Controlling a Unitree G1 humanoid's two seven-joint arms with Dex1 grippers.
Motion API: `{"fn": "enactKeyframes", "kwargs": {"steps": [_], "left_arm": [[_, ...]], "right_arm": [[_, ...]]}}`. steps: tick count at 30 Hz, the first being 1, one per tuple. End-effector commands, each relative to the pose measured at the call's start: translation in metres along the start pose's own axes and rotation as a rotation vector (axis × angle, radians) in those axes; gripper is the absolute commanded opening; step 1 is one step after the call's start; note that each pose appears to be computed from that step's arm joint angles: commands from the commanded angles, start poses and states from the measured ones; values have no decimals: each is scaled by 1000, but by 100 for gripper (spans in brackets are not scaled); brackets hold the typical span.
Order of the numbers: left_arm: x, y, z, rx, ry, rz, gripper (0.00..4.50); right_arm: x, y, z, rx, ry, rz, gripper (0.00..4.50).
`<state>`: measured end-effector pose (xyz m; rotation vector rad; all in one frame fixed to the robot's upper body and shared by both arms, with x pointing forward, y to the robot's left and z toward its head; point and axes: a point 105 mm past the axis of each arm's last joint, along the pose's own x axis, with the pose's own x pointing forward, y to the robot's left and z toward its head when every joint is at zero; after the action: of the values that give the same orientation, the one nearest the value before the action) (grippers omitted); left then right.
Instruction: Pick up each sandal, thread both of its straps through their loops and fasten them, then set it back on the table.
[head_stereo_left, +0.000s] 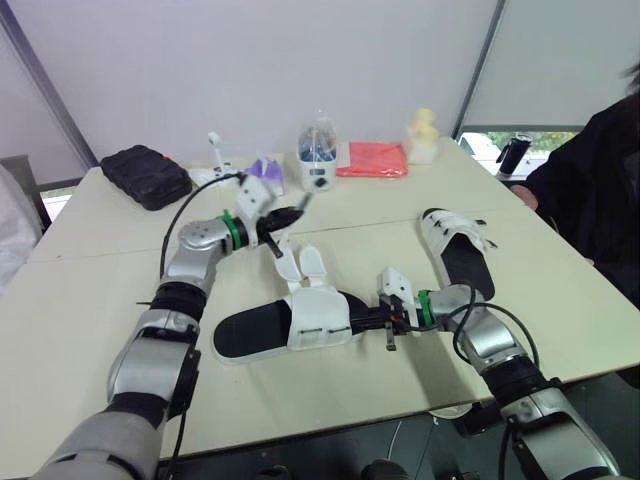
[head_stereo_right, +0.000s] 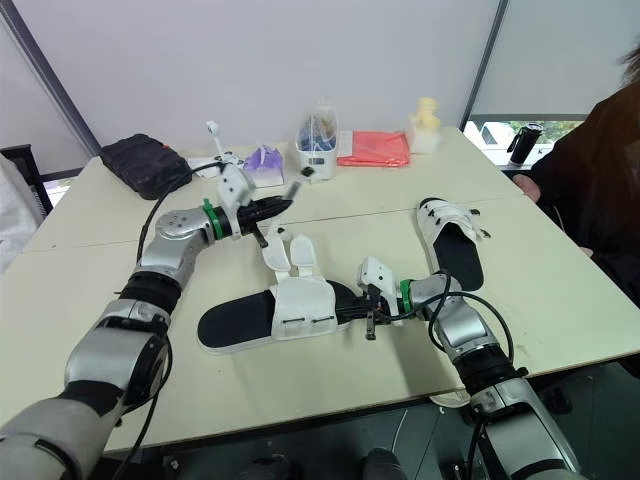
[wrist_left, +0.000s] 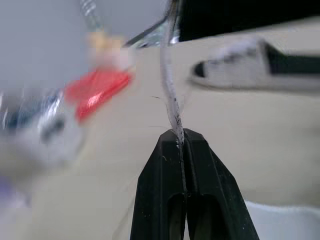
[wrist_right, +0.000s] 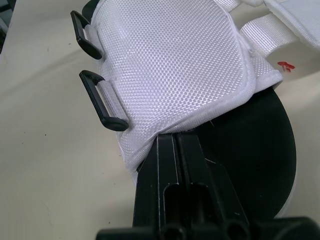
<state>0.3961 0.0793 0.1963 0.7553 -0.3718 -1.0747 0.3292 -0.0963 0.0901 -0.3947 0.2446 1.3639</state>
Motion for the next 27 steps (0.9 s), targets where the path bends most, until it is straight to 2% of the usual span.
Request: {"fn": "enactKeyframes", "kwargs": {"steps": [1,4,9,14,19,27], "left_arm": [[-11,-22,15,525,-35,-138,3],[-23,-31,17,805,-76,-190,3],[-25,-28,14,1075,-118,-151,3],[-31,-43,10,1294,-302,-165,3],[-44,-52,0,1426,-469,-197,3],[-51,-52,-4,1465,-576,-203,3]], "right_arm": [[1,3,-13,10,58,15,0],[1,2,-13,7,58,12,0],[3,3,-14,5,55,9,0],[2,2,-15,5,55,-3,0],[1,2,-16,9,57,-9,0],[3,1,-17,18,52,-19,0]]}}
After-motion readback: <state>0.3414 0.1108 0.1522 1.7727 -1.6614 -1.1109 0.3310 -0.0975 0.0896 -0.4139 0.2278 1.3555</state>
